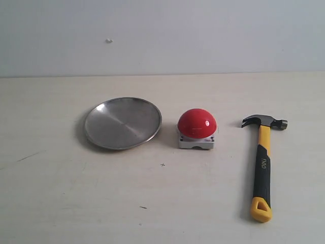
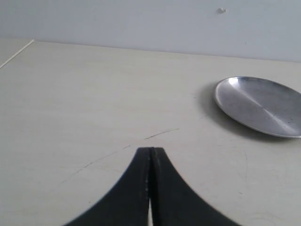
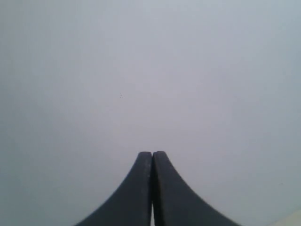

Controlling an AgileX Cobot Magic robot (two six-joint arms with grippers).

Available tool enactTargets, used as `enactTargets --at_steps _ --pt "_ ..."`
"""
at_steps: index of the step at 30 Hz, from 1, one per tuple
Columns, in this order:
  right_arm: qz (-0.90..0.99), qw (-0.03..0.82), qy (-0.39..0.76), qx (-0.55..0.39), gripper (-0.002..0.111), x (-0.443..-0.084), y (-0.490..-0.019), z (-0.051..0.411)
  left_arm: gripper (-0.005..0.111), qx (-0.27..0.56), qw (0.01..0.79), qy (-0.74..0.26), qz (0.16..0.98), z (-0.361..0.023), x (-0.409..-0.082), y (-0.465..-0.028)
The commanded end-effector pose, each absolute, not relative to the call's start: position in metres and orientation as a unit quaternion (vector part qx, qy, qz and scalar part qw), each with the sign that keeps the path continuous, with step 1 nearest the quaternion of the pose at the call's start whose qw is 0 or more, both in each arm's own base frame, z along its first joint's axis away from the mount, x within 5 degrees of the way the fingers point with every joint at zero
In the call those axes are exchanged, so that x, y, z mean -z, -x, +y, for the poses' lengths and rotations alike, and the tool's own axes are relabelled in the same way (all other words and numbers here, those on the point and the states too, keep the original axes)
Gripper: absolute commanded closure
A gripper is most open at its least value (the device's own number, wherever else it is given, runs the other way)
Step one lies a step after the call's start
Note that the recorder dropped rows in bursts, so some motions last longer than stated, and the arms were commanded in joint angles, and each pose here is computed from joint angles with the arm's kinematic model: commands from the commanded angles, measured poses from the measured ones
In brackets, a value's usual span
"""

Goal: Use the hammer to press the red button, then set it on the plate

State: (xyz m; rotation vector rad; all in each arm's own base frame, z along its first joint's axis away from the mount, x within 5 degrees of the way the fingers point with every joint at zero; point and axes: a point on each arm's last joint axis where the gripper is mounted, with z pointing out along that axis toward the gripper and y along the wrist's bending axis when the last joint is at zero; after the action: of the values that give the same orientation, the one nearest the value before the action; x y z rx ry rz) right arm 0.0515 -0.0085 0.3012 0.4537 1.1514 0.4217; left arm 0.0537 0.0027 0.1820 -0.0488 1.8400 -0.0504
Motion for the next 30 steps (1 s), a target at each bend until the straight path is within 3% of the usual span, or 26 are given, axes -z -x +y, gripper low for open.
enactTargets --at_steps 1,4,11,20,27,30 --pt "0.625 0.741 -0.191 -0.156 0.108 -0.337 -0.089 -0.008 0.107 0.022 0.608 0.022 0.794 0.003 -0.182 -0.053" --pt "0.713 0.669 -0.168 -0.124 0.108 -0.35 -0.132 -0.008 0.107 0.022 0.608 0.022 0.794 0.003 -0.182 -0.053" --pt "0.885 0.441 -0.129 -0.079 0.108 -0.326 -0.241 -0.012 0.107 0.022 0.608 0.022 0.794 0.003 -0.182 -0.053" --pt "0.969 0.173 -0.165 -0.064 0.108 -0.257 -0.324 -0.019 0.107 0.022 0.608 0.022 0.794 0.003 -0.182 -0.053" --pt "0.98 0.074 -0.177 -0.06 0.108 -0.209 -0.353 -0.021 0.107 0.023 0.608 0.02 0.794 0.003 -0.182 -0.053" --pt "0.978 0.06 -0.192 -0.059 0.1 -0.193 -0.362 -0.022 0.107 0.023 0.608 0.02 0.794 0.003 -0.182 -0.053"
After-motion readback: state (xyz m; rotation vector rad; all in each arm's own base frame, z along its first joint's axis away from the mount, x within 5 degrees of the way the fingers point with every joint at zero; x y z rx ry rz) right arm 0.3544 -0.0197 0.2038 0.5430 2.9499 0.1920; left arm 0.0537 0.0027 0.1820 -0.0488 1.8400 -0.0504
